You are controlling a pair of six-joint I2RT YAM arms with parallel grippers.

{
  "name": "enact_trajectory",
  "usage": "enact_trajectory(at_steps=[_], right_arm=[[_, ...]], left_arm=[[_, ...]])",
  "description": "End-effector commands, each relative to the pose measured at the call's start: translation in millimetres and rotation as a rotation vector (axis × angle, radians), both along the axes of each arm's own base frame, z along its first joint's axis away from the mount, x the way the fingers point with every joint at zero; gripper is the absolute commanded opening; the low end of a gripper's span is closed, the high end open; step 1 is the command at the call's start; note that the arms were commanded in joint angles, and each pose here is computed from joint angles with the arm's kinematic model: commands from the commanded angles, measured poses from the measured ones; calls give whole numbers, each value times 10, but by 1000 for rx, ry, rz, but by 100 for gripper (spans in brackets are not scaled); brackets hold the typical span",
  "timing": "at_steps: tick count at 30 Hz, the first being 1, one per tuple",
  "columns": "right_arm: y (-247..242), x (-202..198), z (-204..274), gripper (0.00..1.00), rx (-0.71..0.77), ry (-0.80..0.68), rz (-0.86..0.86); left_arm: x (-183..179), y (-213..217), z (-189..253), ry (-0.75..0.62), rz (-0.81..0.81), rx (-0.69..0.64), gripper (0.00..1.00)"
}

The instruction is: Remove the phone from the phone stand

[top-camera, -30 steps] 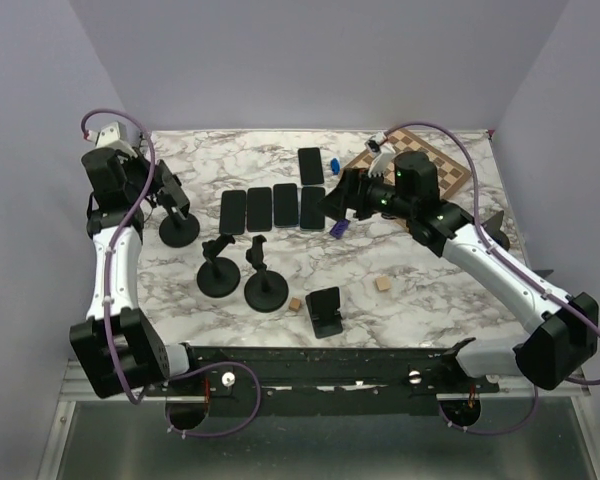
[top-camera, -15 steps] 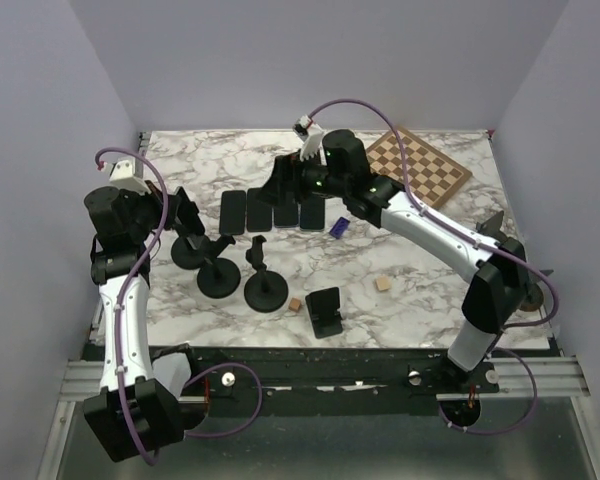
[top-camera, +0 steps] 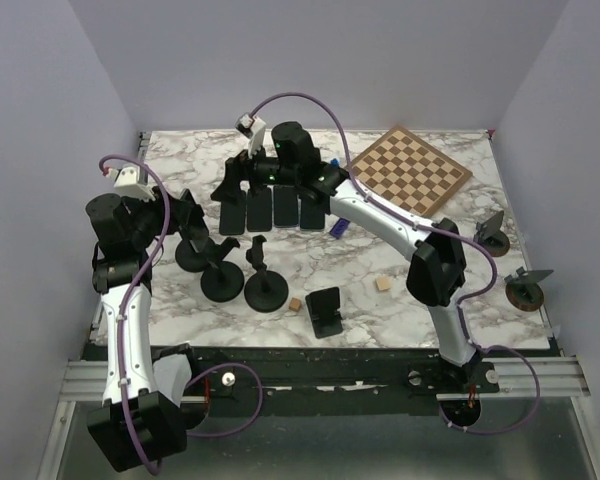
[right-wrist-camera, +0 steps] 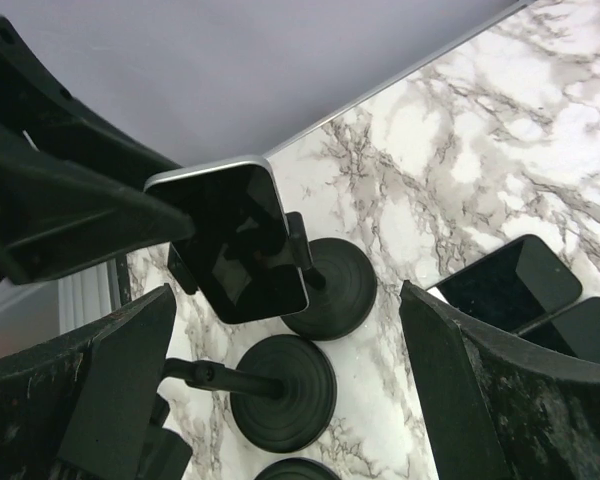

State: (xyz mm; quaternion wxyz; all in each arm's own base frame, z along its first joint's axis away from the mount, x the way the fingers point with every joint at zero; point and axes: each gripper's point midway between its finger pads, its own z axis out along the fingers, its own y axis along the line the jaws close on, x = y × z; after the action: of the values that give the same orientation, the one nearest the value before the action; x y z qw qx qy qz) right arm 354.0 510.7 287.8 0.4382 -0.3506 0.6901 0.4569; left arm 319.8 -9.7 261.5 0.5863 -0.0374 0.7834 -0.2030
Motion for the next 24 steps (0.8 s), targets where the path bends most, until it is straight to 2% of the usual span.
enact_trajectory(at_steps=[1, 3, 5, 6, 10, 14, 19, 24], right_arm=[[261, -144, -46, 100, 16, -62, 131], [374, -226, -100, 100, 16, -78, 160], [491, -317, -126, 100, 20, -87, 182], [552, -366, -147, 100, 23, -89, 198], [790, -487, -207, 100, 35, -105, 235], [938, -473, -302, 100, 32, -105, 204], [990, -376, -358, 100, 36, -102, 155], [993, -223, -435, 100, 7, -115, 74]], left_arm=[[-116, -42, 143, -38, 7, -16, 56], [-165, 39, 208, -63, 65, -8, 63], [-235, 123, 291, -89, 127, -5, 82], [-287, 171, 351, -109, 164, -6, 86], [-509, 461, 409, -144, 384, -35, 88], [-654, 740, 266, -78, 578, -41, 91], [-688, 813, 189, -71, 629, -46, 93], [-614, 732, 149, -70, 578, -72, 93]])
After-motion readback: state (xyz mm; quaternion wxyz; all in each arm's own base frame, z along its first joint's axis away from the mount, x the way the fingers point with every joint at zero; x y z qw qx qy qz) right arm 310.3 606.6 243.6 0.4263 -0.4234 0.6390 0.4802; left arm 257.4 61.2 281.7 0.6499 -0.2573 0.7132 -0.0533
